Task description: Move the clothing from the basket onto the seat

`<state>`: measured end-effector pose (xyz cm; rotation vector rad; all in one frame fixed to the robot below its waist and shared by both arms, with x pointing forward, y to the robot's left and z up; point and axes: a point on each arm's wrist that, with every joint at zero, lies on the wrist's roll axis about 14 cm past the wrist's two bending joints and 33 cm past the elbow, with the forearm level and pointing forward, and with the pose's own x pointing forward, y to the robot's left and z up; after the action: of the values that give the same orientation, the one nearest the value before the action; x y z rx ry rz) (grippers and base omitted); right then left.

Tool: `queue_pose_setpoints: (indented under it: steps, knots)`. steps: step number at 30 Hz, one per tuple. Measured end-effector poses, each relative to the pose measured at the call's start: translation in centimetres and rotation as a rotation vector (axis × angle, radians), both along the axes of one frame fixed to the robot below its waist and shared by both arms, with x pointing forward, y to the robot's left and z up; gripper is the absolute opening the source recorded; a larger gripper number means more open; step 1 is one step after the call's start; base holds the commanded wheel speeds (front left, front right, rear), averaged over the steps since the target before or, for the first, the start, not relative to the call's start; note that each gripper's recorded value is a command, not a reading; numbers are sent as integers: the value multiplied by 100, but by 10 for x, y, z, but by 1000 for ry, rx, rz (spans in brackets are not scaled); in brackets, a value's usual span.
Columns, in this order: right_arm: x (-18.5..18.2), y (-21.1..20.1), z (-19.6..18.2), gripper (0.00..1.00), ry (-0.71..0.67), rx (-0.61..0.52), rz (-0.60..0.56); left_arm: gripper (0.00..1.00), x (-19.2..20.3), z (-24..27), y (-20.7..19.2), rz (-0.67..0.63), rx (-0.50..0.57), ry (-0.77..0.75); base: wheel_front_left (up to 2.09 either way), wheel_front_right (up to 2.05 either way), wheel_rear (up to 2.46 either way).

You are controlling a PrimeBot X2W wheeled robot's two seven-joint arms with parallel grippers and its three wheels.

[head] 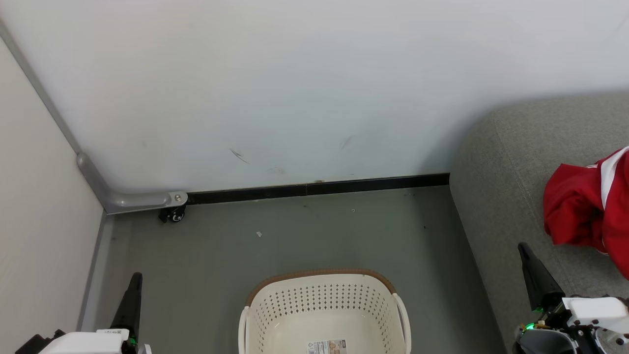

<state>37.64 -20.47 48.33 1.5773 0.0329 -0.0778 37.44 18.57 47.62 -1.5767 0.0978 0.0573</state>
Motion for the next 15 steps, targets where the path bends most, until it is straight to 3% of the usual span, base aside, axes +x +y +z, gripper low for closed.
queue_pose_setpoints:
  steps: [15]
  knots:
    - [0,0,0,0,0,0,0,0,0,0,0,-2,-1,0,0,0,0]
